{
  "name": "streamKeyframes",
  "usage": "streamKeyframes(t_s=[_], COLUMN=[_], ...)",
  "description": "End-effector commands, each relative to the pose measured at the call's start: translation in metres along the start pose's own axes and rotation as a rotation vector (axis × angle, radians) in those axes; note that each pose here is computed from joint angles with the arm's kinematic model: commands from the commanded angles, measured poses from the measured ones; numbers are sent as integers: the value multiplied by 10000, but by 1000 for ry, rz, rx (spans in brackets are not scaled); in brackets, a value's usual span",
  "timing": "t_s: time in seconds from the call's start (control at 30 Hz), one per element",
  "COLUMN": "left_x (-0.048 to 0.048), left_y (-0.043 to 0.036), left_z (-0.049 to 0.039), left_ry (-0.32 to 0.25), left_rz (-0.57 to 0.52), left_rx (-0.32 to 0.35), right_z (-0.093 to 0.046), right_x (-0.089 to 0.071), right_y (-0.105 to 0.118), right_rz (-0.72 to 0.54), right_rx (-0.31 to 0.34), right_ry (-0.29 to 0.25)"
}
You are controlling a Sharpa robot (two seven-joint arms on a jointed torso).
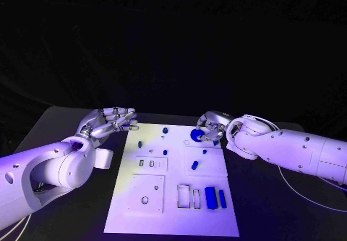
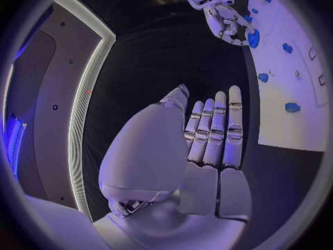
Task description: Assemble the parts on the task board
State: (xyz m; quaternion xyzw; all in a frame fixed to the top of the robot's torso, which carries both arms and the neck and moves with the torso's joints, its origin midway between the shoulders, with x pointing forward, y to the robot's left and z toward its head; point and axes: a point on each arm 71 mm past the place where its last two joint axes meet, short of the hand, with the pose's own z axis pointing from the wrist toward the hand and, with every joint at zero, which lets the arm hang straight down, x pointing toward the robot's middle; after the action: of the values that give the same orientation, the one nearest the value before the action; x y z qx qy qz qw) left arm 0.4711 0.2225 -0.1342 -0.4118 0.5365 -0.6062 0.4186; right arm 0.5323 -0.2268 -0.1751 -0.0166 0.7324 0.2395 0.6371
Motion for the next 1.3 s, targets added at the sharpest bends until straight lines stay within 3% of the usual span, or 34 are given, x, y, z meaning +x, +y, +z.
streamKeyframes(t_s=[0.03, 0.37, 0.57, 0.93, 1.3], left_x=[21, 22, 33, 47, 56], left_y=[-16, -14, -13, -12, -15], left_z=[2, 5, 8, 13, 15], left_ry=[18, 18, 21, 24, 23], left_rz=[-10, -10, -11, -12, -12], left_rx=[6, 6, 6, 5, 10], right_z=[-15, -82, -57, 127, 272], right_x=[6, -16, 18, 135, 294], right_y=[71, 397, 666, 1021, 1164], right_rz=[-65, -118, -140, -160, -190], right_rx=[-54, -163, -220, -267, -265], right_ry=[-55, -167, -197, -207, -195])
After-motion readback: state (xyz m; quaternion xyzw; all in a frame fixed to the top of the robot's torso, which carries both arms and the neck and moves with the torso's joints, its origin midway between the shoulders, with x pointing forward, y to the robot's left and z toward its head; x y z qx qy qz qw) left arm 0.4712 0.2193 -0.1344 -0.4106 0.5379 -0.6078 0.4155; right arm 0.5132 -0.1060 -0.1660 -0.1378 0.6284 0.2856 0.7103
